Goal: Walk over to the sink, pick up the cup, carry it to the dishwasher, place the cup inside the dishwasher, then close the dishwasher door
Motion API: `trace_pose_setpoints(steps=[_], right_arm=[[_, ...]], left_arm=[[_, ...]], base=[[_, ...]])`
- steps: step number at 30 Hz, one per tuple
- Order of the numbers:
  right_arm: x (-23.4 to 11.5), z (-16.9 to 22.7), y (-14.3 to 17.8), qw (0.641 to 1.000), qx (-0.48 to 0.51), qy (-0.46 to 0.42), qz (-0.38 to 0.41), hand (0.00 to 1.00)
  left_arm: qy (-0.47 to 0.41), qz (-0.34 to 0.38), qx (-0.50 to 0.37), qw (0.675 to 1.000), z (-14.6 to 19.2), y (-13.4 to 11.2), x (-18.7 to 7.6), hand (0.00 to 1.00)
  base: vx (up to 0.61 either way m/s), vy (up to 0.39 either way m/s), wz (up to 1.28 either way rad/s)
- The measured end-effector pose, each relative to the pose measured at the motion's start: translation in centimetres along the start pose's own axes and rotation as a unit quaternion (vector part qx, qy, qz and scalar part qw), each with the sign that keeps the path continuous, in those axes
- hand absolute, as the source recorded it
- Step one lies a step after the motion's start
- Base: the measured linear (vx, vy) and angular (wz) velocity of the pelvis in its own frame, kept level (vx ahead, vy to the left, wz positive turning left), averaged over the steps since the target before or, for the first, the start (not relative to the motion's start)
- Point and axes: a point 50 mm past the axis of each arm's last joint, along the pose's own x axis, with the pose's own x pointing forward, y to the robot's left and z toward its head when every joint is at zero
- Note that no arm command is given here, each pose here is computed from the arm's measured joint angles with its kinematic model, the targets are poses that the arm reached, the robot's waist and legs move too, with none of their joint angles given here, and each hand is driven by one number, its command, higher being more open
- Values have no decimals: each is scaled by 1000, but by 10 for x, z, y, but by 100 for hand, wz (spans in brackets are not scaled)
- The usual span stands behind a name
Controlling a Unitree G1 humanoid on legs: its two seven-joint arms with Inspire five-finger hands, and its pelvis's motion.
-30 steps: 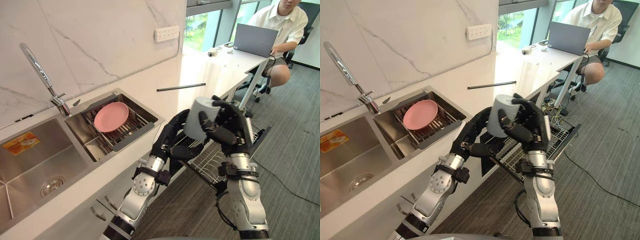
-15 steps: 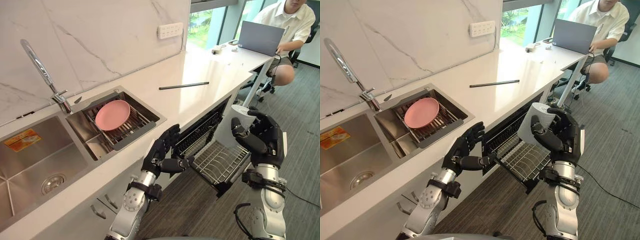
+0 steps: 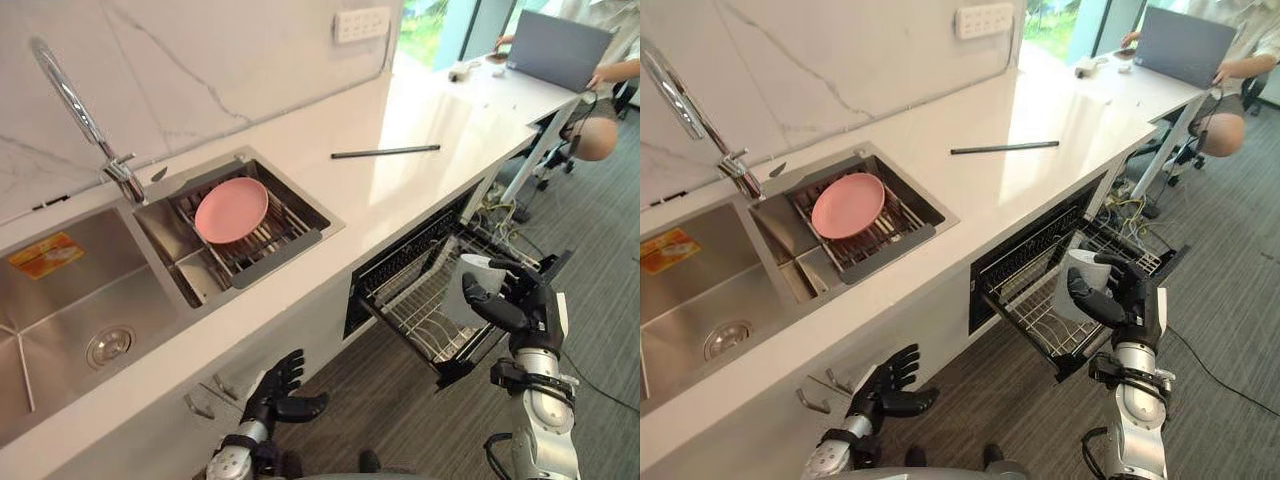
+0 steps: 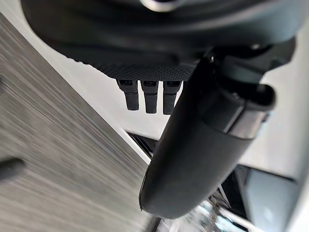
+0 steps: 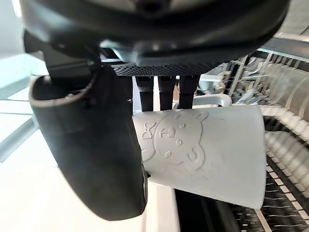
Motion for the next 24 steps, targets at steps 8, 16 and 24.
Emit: trace_pose_setpoints(steps=[8,16,24], right_arm=[[50,25,-4,995,-88,-40,-4,30],[85,44,-5,986,-160,-49,-22,30],[95,57,6,978,-195,-67,-16,30]], left_arm=[[29,110,3,994,-4,42,14,90],[33,154,-3,988,-6,53,14,90],[-4,173,-32,984,12,58,23,90]], base=[[-28,10,6],[-44,-12,3],[-12,-26,5]])
